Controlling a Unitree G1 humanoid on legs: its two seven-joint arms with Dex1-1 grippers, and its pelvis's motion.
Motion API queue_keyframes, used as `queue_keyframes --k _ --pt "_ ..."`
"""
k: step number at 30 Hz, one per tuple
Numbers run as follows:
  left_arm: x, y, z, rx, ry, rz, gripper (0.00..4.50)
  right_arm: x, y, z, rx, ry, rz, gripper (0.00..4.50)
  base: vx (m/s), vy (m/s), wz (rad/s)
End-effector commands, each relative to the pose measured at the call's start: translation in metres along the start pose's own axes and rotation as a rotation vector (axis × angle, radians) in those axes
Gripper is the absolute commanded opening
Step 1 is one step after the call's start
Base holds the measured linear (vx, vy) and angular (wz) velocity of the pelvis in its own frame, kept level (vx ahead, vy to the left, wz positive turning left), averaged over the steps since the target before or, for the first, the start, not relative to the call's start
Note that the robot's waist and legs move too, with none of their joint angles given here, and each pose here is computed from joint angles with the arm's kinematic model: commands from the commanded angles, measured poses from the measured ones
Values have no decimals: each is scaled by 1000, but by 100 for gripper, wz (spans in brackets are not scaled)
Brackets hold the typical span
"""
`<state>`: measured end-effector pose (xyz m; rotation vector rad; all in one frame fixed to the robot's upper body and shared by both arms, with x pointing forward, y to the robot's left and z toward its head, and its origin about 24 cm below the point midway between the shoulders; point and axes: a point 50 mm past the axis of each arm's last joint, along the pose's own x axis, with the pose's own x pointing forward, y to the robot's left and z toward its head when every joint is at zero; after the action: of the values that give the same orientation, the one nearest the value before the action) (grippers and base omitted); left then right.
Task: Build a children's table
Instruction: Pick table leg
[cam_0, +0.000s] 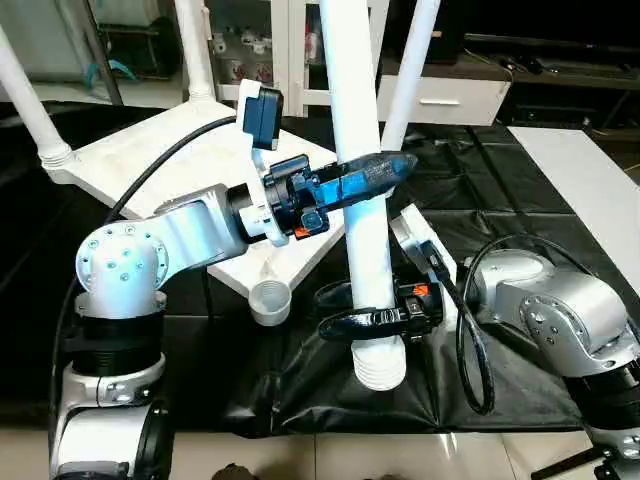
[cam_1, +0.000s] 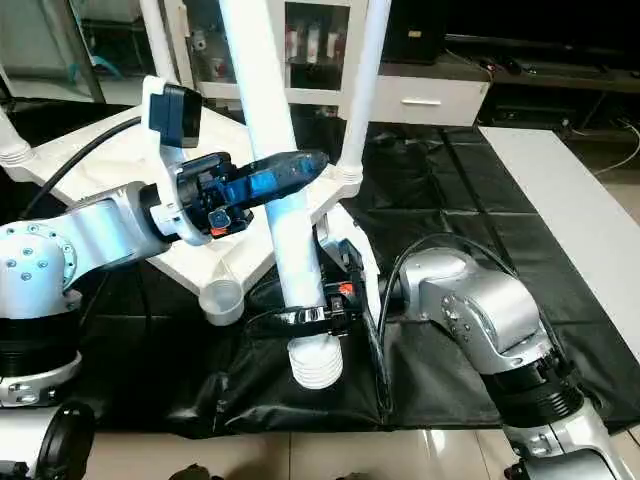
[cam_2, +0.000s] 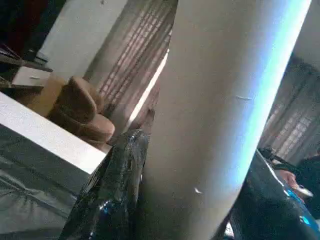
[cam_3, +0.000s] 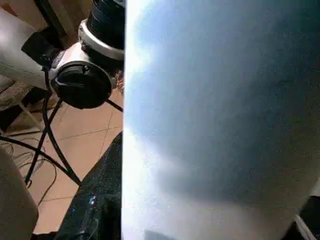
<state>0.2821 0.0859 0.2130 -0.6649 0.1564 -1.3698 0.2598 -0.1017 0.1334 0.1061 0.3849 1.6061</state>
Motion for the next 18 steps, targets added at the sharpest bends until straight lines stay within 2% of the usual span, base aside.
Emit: queue_keyframes --k 1,2,3,4,5,6,8,11,15,18 --pt "-7 10 15 42 -84 115 202 1 3 9 -93 9 -5 179 0 0 0" --pt "-7 11 16 56 -89 134 201 2 2 10 -102 4 -21 179 0 0 0" --pt "-6 14 19 82 -108 191 199 3 -3 12 -114 -19 -67 235 0 0 0" --pt "-6 15 22 108 -126 229 199 4 -12 15 -119 -38 -155 249 0 0 0" --pt "-6 15 22 108 -128 233 199 4 -13 15 -119 -40 -164 249 0 0 0" --pt "-6 16 26 104 -159 264 198 4 -23 19 -111 -58 -258 252 0 0 0" --pt "-6 16 28 94 -173 270 186 4 -26 21 -105 -64 -284 285 0 0 0" --pt "-10 17 37 -6 -282 235 182 5 -22 33 -35 -108 -239 298 0 0 0" --pt "-16 23 35 -56 -304 242 179 2 -16 43 -20 -154 -176 342 0 0 0" --pt "-17 24 32 -53 -294 262 177 0 -18 45 -24 -167 -190 367 0 0 0"
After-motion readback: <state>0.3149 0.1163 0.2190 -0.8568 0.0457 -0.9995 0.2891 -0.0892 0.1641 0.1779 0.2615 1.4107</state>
